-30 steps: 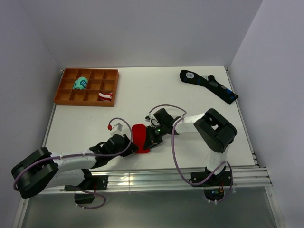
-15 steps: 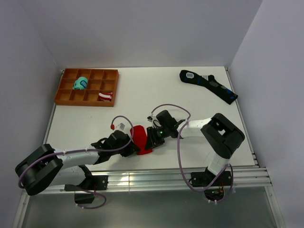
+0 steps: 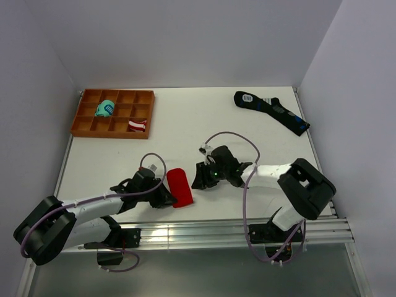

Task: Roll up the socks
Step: Roll the sock at the center of the board.

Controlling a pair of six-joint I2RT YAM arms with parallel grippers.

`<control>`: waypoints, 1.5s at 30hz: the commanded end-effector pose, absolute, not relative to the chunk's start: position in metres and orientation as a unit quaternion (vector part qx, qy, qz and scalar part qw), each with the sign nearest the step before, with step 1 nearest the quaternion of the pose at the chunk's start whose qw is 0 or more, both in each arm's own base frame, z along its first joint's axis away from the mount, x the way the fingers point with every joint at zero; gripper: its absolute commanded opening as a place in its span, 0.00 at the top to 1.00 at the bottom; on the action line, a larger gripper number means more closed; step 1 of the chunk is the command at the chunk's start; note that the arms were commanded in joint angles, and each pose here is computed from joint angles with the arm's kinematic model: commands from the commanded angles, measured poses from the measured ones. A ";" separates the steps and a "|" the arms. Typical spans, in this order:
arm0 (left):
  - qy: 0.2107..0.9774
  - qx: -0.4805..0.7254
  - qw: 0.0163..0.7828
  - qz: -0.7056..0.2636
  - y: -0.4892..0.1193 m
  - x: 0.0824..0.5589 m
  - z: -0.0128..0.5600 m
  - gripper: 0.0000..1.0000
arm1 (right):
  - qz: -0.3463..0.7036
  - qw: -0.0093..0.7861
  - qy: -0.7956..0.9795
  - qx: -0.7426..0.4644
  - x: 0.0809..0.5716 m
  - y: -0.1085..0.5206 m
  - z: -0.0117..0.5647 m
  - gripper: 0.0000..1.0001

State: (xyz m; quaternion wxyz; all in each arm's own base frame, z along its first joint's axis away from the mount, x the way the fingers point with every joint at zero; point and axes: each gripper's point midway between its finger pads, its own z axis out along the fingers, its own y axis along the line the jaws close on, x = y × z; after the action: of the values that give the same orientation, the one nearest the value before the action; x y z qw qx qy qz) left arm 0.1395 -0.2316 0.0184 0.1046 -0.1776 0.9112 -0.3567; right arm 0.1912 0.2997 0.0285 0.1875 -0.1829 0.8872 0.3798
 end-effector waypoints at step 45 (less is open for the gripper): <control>0.942 -0.194 -0.040 -0.271 -0.185 0.134 -0.002 1.00 | 0.407 0.410 0.743 -0.339 0.125 0.367 0.065 0.54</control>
State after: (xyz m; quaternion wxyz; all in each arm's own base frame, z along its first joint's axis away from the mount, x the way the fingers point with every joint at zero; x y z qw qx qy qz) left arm 0.1374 -0.2030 0.0151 -0.0451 -0.1943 0.9247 -0.3244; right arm 0.1232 0.3594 0.0535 0.3807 -0.3379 0.7614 0.4014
